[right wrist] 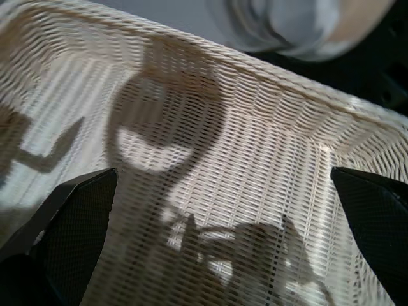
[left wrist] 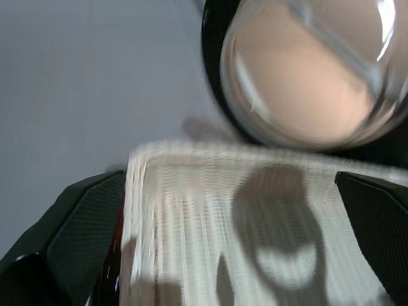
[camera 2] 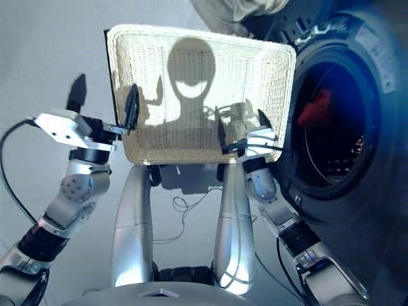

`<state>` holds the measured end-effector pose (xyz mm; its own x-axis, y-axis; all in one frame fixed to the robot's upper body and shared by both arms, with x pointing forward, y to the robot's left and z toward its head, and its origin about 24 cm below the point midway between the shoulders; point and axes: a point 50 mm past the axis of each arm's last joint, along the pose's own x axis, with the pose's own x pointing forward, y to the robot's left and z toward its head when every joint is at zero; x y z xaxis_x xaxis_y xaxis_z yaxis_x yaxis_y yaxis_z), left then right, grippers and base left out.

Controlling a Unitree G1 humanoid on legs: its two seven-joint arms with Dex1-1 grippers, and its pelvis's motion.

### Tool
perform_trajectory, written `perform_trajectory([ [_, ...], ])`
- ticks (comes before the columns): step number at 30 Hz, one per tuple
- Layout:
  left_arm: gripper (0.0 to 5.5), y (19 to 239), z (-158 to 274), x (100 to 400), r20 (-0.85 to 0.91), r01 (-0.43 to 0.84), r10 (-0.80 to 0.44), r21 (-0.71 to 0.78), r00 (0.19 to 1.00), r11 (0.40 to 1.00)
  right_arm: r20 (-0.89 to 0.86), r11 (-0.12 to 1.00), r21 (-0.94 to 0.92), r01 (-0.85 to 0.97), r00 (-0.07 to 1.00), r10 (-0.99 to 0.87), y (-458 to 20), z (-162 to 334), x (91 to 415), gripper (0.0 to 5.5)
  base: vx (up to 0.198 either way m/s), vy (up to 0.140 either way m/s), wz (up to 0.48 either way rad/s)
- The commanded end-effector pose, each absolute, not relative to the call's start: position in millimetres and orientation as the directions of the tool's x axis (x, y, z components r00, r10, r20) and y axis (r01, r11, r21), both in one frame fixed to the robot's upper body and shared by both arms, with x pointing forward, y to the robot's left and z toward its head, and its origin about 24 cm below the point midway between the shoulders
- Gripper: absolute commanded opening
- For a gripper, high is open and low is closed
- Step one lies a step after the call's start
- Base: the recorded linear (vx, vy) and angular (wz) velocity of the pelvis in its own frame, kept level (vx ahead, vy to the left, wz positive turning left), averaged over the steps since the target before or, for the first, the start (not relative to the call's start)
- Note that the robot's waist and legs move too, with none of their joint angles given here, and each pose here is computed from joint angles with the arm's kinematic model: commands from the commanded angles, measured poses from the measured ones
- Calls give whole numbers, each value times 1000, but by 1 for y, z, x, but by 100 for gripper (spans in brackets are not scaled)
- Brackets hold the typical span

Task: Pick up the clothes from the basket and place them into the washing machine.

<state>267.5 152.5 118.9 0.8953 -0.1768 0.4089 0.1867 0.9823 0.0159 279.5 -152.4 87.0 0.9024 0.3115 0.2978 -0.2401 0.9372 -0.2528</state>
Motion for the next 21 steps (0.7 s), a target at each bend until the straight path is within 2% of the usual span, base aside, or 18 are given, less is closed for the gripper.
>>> perform_trajectory([
  [1, 550, 156, 104, 267, 370, 246, -213, -44, 904, 968, 278, 913, -273, -303, 884, 376, -160, 86, 275, 550, 167, -9, 46],
  [3, 550, 162, 79, 273, 276, 246, -228, -30, 934, 969, 193, 920, -271, -282, 921, 339, -173, 67, 277, 550, 145, 9, 146],
  [6, 550, 171, 46, 275, 160, 205, -189, -87, 969, 975, 93, 933, -258, -249, 955, 281, -187, 43, 275, 550, 156, 25, 81],
  [8, 550, 176, 13, 268, 28, 168, -165, -123, 986, 978, 26, 944, -250, -217, 973, 231, -195, 25, 271, 550, 159, 10, 17],
  [11, 550, 183, -15, 254, -79, 136, -146, -128, 986, 982, -109, 941, -259, -219, 974, 197, -204, -5, 256, 550, 152, -3, 79],
  [15, 550, 198, -50, 231, -236, 75, -92, -79, 967, 994, -295, 959, -194, -207, 944, 144, -212, -46, 228, 550, 155, -17, 70],
  [17, 550, 206, -64, 220, -317, 96, -84, 22, 945, 995, -404, 970, -155, -187, 908, 110, -218, -69, 212, 550, 147, 15, 28],
  [21, 550, 216, -100, 187, -519, 109, -49, 86, 854, 990, -562, 980, -125, -156, 825, 60, -224, -100, 181, 550, 136, 29, 21],
])
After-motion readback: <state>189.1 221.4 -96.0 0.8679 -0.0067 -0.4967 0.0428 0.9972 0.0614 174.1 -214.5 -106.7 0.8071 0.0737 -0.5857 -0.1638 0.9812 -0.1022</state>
